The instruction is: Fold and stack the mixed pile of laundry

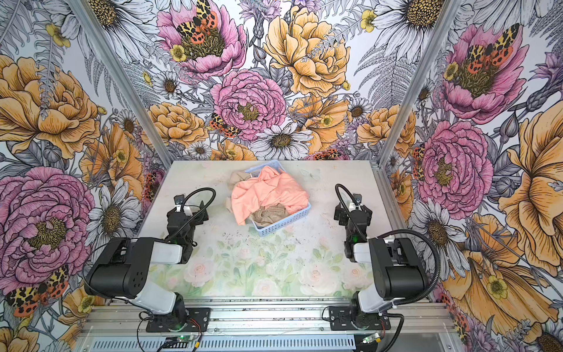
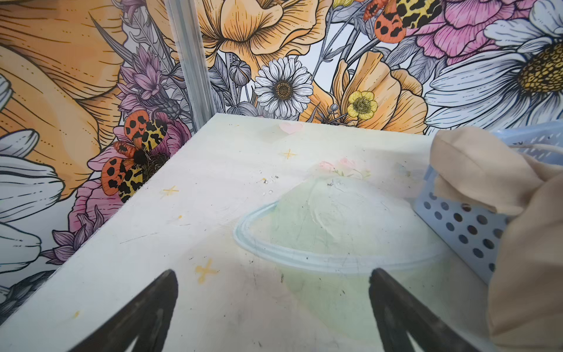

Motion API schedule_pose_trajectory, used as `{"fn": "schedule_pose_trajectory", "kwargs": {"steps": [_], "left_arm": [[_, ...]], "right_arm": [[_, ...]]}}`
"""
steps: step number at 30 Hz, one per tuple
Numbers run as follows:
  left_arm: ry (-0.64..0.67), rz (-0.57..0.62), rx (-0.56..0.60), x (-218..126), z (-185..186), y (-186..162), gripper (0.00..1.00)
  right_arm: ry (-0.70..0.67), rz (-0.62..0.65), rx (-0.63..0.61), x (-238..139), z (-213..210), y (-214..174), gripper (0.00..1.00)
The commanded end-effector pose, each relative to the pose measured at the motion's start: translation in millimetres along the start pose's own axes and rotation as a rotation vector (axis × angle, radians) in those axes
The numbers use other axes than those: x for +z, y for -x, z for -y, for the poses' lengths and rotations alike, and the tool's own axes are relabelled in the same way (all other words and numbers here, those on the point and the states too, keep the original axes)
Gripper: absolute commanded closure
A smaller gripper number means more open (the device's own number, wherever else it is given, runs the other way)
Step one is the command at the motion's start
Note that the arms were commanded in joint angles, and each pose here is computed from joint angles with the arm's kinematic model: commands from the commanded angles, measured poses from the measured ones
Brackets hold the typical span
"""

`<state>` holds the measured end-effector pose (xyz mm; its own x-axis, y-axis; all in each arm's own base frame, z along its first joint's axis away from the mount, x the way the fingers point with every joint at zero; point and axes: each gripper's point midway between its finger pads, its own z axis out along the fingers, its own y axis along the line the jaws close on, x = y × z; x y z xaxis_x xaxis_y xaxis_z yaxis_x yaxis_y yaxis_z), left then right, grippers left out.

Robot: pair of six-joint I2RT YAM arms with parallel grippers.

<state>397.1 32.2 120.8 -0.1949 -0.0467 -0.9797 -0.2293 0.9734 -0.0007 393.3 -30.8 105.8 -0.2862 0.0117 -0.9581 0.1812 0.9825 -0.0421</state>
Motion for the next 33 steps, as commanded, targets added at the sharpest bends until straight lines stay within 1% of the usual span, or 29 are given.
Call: {"fn": "schedule_pose_trajectory", "kwargs": {"steps": [1, 30, 31, 33], "left_arm": [[-0.013, 0.026, -0.020, 2.4, 0.8, 10.6, 0.01], [-0.012, 0.026, -0.019, 2.3, 1.2, 10.7, 0.01], [-0.006, 0.032, -0.020, 1.7, 0.3, 12.0, 0.01], [0.042, 0.034, -0.025, -2.2, -5.2, 22.4, 0.01]], "right_arm": [[-0.019, 0.021, 0.013, 3.9, 3.4, 8.6, 0.00], [-0.019, 0.022, 0.013, 3.5, 3.4, 8.4, 0.00], [-0.014, 0.032, 0.009, 3.1, 2.6, 12.4, 0.00], [0.011, -0.009, -0.027, 1.0, -6.1, 27.9, 0.00]]}}
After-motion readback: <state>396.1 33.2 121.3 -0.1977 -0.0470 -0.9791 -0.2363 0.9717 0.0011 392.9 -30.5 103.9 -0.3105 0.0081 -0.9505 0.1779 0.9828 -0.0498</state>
